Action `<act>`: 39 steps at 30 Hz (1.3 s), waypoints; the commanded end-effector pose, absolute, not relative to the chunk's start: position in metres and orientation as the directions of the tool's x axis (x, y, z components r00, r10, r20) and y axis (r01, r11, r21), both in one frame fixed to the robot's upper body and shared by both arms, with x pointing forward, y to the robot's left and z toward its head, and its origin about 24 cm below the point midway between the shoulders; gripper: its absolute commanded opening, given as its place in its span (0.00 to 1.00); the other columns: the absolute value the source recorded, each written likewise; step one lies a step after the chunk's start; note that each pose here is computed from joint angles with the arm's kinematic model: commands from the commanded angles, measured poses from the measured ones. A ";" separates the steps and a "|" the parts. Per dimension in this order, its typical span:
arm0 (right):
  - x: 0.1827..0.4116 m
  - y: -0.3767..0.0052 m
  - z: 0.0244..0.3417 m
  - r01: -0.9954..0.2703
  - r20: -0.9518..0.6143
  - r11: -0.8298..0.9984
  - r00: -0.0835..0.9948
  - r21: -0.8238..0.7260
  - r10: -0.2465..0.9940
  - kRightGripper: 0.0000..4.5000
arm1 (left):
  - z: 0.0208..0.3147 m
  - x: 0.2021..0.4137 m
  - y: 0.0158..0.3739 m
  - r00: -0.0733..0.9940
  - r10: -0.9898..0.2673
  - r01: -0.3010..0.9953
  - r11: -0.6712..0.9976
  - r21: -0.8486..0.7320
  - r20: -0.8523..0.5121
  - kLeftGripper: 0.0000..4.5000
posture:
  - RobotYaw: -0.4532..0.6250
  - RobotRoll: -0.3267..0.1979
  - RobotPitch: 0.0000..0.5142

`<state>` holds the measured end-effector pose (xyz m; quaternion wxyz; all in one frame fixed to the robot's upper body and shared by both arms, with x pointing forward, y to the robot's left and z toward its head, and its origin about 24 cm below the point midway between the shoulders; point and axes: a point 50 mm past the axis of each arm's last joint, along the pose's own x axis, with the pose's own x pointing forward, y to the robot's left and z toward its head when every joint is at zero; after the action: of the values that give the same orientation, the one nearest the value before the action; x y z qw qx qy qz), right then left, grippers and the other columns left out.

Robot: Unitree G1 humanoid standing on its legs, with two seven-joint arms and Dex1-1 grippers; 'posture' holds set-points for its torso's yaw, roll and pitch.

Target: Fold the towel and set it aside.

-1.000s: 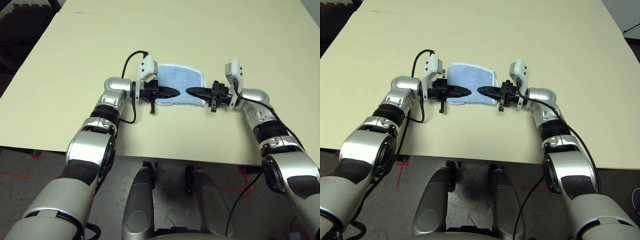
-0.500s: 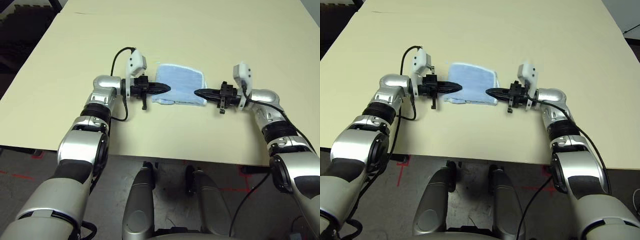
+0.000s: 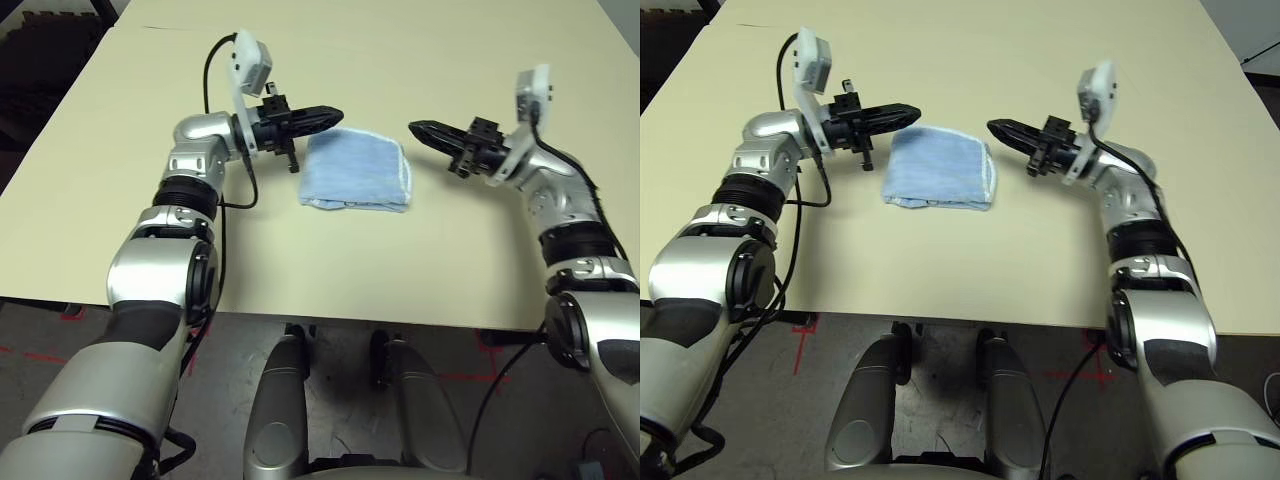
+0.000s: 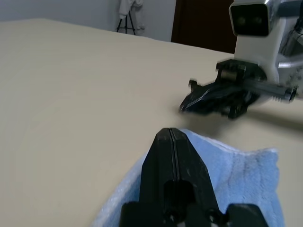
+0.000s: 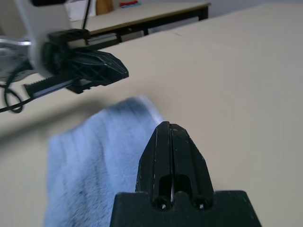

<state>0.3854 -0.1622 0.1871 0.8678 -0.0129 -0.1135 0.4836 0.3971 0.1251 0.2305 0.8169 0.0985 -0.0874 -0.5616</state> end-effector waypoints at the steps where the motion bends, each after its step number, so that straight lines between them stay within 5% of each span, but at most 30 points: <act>1: 0.391 -0.155 0.179 -0.818 0.162 0.562 0.542 -0.121 0.824 0.00 | 0.206 0.398 0.126 0.382 -0.922 0.905 0.361 0.224 -0.059 0.01 | 0.49 0.62 0.52; 17: 0.390 -0.160 0.129 -0.756 -0.058 0.648 0.654 -0.094 0.754 0.00 | 0.163 0.404 0.151 0.617 -0.765 0.787 0.592 0.173 -0.185 0.01 | 0.49 0.62 0.54; 27: 0.392 -0.181 0.159 -0.737 0.042 0.657 0.660 -0.158 0.750 0.00 | 0.181 0.399 0.146 0.488 -0.866 0.869 0.471 0.154 -0.107 0.01 | 0.48 0.62 0.54; 33: 0.389 -0.164 0.199 -0.807 0.188 0.539 0.506 -0.241 0.842 0.00 | 0.199 0.396 0.146 0.395 -0.916 0.908 0.377 0.180 -0.073 0.01 | 0.48 0.62 0.54; 39: 0.381 -0.138 0.207 -0.866 0.213 0.422 0.374 -0.269 0.903 0.00 | 0.209 0.396 0.143 0.371 -0.928 0.914 0.357 0.193 -0.040 0.01 | 0.48 0.62 0.54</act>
<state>0.3833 -0.1391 0.2104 0.8325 -0.0598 -0.1698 0.5240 0.3958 0.1444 0.2025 0.8280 0.0941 -0.0281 -0.5521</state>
